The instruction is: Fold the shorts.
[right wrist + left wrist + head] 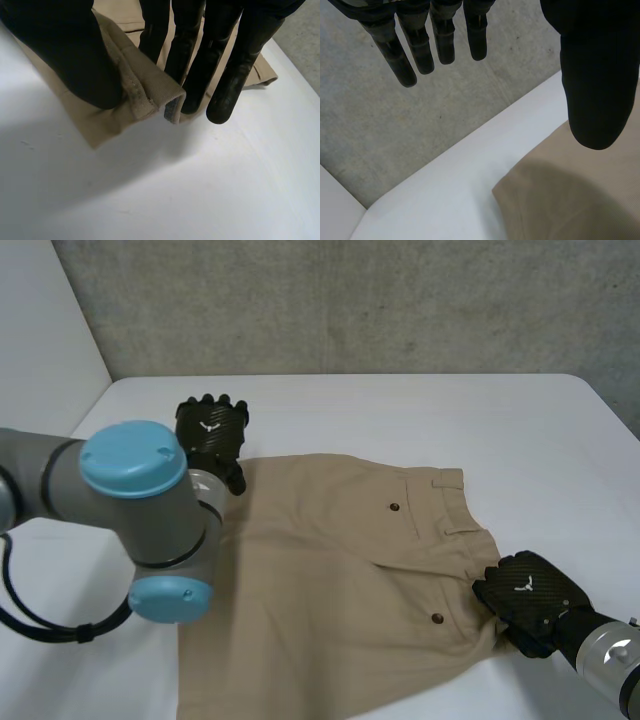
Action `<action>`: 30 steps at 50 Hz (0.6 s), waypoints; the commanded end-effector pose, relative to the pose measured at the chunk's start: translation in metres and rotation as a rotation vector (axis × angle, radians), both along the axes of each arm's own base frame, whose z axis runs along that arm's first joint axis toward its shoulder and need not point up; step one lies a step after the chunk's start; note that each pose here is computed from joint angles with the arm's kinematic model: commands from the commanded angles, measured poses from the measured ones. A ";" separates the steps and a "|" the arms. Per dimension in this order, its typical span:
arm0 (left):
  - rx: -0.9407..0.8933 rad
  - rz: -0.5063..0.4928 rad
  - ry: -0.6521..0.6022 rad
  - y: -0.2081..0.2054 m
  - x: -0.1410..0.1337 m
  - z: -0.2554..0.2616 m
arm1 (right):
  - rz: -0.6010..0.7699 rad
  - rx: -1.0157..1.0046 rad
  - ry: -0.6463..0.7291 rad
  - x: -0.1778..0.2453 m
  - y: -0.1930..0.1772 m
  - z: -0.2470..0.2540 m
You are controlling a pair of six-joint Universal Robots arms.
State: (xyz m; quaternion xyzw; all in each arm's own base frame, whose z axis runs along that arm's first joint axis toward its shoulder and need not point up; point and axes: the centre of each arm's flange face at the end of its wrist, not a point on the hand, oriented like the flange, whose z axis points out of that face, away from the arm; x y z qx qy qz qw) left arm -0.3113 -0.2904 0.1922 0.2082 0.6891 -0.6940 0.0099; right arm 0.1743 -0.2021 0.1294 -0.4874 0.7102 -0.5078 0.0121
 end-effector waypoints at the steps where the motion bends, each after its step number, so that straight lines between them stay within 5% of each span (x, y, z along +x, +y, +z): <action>1: 0.026 -0.014 -0.016 0.030 0.015 0.013 | -0.011 -0.032 -0.014 0.001 -0.008 0.005; 12: 0.198 -0.052 -0.083 0.112 0.054 0.012 | -0.060 -0.058 -0.189 0.030 -0.029 0.038; 21: 0.409 -0.098 -0.084 0.173 0.072 -0.008 | -0.095 -0.067 -0.153 0.071 -0.043 0.031; 30: 0.516 -0.144 -0.109 0.205 0.075 -0.017 | -0.292 -0.086 -0.173 0.074 -0.077 0.028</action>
